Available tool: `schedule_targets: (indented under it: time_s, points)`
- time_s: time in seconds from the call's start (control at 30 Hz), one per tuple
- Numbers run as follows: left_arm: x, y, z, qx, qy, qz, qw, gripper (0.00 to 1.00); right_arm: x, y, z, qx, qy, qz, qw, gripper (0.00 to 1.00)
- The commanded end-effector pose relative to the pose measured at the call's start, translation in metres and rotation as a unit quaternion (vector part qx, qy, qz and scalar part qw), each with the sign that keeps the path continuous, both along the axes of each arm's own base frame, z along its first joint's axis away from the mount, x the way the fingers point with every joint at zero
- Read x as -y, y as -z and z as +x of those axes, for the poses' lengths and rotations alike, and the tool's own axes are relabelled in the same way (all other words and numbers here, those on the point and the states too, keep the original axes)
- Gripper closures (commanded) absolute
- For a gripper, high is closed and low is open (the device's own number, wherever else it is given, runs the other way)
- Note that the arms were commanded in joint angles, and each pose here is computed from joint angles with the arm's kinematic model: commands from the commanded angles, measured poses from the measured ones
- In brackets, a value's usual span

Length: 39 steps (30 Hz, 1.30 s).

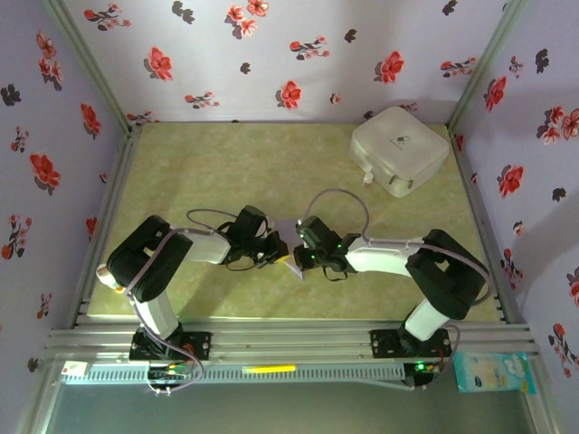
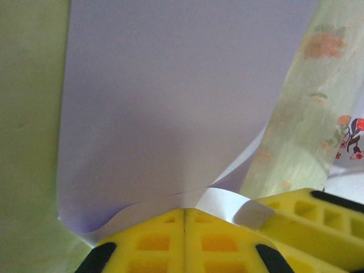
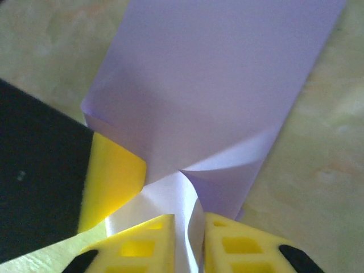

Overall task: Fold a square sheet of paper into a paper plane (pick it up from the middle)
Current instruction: Third fold the triangle at the center of the table.

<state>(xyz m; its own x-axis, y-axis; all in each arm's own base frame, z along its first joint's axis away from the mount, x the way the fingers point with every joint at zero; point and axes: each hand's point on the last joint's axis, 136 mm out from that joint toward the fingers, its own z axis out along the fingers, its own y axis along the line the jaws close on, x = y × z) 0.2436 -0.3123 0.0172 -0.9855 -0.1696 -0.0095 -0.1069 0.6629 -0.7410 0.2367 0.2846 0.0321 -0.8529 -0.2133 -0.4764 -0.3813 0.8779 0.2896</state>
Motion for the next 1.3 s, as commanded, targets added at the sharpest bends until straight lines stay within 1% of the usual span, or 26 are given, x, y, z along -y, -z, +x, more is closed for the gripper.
schedule_targets:
  time_s: [0.0,0.07,0.1,0.2,0.27,0.3,0.37,0.47,0.57,0.63,1.0,1.27]
  points:
    - [-0.012,0.023,-0.011,-0.014,0.007,0.039,0.999,1.00,0.007,-0.030,0.011,0.019,0.043,0.004,0.999,0.70]
    - [-0.012,0.023,-0.011,-0.014,0.007,0.038,0.999,1.00,0.011,-0.037,0.008,0.003,0.062,0.017,0.998,0.64]
    - [-0.011,0.023,-0.011,-0.013,0.007,0.038,0.999,1.00,0.009,-0.041,0.005,-0.012,0.067,0.033,0.997,0.61]
    - [-0.011,0.021,-0.009,-0.012,0.006,0.036,0.999,1.00,-0.006,-0.049,-0.009,-0.063,0.065,0.085,0.992,0.61]
    - [-0.010,0.020,-0.009,-0.010,0.006,0.035,0.999,1.00,-0.017,-0.049,-0.019,-0.100,0.062,0.122,0.985,0.64]
    - [-0.010,0.021,-0.009,-0.011,0.006,0.036,0.999,1.00,-0.024,-0.049,-0.024,-0.116,0.055,0.140,0.982,0.68]
    - [-0.009,0.020,-0.008,-0.010,0.006,0.035,0.999,1.00,-0.029,-0.045,-0.030,-0.131,0.052,0.148,0.979,0.78]
    - [-0.010,0.020,-0.009,-0.010,0.005,0.036,0.999,1.00,-0.032,-0.036,-0.038,-0.149,0.044,0.141,0.978,0.88]
    - [-0.009,0.021,-0.008,-0.011,0.006,0.036,0.999,1.00,-0.036,-0.029,-0.044,-0.164,0.035,0.131,0.977,0.93]
    - [-0.010,0.021,-0.008,-0.010,0.006,0.035,0.999,1.00,-0.036,-0.023,-0.044,-0.166,0.037,0.120,0.978,0.94]
    - [-0.010,0.023,-0.009,-0.013,0.007,0.037,0.999,1.00,-0.041,-0.006,-0.043,-0.184,0.039,0.104,0.977,0.95]
    - [-0.010,0.023,-0.010,-0.014,0.007,0.037,0.999,1.00,-0.028,0.011,-0.047,-0.194,0.054,0.072,0.977,0.95]
